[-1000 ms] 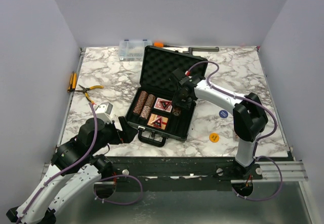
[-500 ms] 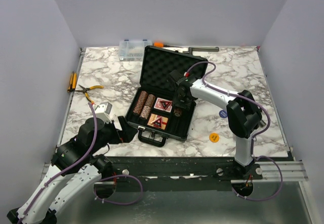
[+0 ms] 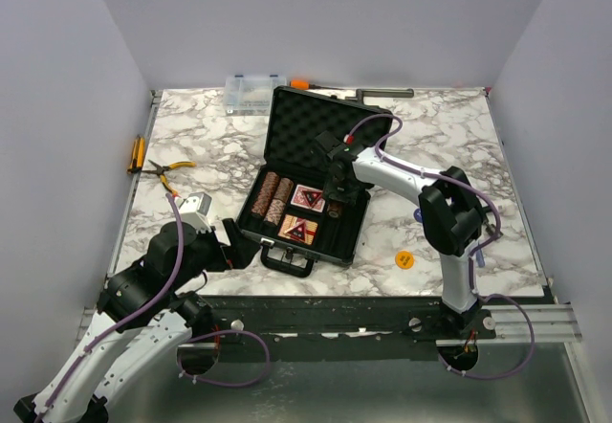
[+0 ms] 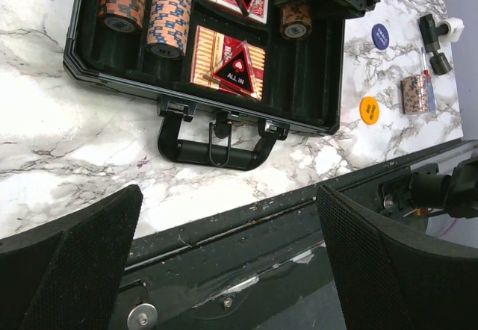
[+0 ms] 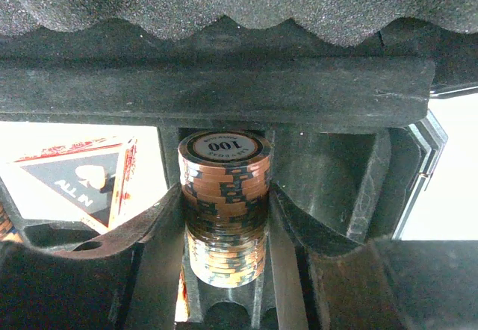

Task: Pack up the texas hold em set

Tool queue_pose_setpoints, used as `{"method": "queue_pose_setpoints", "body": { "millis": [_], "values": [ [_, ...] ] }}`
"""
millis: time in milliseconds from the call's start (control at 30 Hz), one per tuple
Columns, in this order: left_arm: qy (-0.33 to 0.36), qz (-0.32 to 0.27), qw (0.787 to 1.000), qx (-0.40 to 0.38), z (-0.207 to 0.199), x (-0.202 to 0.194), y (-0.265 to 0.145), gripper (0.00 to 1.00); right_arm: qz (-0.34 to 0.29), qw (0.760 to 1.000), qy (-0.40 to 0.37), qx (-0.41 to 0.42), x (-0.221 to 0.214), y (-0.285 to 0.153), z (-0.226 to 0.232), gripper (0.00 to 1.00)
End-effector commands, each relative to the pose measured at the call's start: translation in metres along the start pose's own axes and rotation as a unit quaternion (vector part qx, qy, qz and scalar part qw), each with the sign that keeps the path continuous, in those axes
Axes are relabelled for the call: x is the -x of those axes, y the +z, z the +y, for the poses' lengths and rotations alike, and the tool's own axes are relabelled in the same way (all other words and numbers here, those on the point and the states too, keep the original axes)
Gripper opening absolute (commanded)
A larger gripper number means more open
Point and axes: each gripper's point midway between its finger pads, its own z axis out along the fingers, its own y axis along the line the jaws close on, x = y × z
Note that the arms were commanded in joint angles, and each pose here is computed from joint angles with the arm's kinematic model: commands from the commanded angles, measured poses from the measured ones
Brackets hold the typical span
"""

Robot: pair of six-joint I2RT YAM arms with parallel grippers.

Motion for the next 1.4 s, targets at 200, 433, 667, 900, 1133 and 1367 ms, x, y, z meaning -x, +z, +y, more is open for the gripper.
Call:
{"method": "queue_pose_setpoints", "body": {
  "millis": [200, 433, 667, 900, 1133, 1367],
  "values": [
    [0.001, -0.003, 1.000, -0.012, -0.002, 0.000, 0.001, 0.99, -0.025, 0.999, -0.012, -0.044, 0.008, 0.001, -0.014, 0.20],
    [0.000, -0.004, 1.000, -0.011, -0.002, 0.000, 0.001, 0.99, -0.020, 0.999, -0.015, -0.039, 0.007, 0.003, -0.011, 0.35],
    [0.000, -0.005, 1.000, -0.014, -0.003, 0.000, 0.000, 0.99, -0.025, 0.999, -0.022, -0.030, 0.013, -0.006, -0.006, 0.58],
    [0.001, -0.003, 1.000, -0.016, -0.003, -0.001, 0.001, 0.98, -0.037, 0.999, -0.024, -0.005, 0.021, -0.027, -0.002, 0.66],
    [0.001, -0.003, 1.000, -0.018, -0.004, -0.001, 0.000, 0.98, -0.030, 0.995, -0.053, 0.085, 0.008, -0.055, 0.003, 0.63],
    [-0.003, -0.010, 1.000, -0.018, -0.003, 0.001, -0.001, 0.99, 0.000, 0.988, -0.067, 0.141, -0.024, -0.069, 0.003, 0.49]
  ]
}}
